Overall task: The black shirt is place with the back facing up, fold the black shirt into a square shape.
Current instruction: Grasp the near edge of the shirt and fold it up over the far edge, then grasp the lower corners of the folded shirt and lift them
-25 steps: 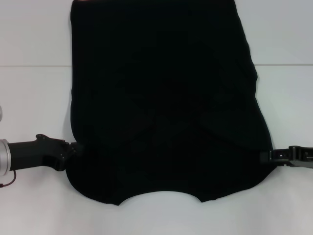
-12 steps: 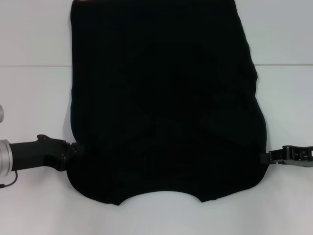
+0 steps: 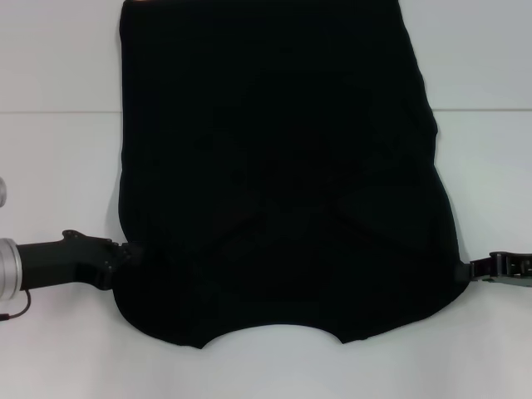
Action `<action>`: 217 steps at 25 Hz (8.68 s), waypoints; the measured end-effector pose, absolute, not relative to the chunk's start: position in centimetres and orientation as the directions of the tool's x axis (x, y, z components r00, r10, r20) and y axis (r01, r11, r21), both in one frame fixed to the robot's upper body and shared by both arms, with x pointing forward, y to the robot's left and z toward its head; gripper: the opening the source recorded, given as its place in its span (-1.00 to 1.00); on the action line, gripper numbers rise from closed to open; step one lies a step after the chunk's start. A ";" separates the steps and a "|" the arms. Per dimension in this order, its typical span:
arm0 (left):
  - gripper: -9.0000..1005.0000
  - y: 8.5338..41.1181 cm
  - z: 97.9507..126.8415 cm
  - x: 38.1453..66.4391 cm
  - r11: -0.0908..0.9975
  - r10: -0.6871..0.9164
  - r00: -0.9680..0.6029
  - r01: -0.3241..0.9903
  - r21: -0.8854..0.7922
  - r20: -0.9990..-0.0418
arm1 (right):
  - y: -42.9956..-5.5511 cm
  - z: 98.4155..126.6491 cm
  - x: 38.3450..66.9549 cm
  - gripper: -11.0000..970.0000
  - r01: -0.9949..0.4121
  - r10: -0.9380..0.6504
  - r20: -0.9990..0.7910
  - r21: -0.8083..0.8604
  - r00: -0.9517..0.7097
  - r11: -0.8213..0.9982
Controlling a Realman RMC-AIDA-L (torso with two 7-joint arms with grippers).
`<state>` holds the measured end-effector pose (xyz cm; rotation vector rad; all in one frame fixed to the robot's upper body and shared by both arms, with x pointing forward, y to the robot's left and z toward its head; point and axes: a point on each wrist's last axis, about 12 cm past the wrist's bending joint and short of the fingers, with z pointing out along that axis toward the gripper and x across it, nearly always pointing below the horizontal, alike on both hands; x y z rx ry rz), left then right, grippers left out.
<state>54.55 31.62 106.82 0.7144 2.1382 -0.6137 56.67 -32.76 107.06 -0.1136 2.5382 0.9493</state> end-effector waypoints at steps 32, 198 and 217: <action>-0.89 32.6 107.1 48.4 0.590 0.133 -0.788 0.551 -0.590 -0.601 | -39.5 106.9 45.9 -0.87 -0.444 -0.051 -0.518 0.673 -0.854 0.592; 0.41 28.9 104.7 58.4 0.835 0.286 -0.503 0.549 -0.046 -0.815 | -28.8 110.0 62.3 0.40 -0.521 0.103 -0.841 0.419 -0.530 0.744; -0.98 28.8 105.2 58.8 0.825 0.297 -0.490 0.564 -0.038 -0.819 | -33.2 109.5 61.0 0.39 -0.386 0.157 -0.756 0.487 -0.635 0.783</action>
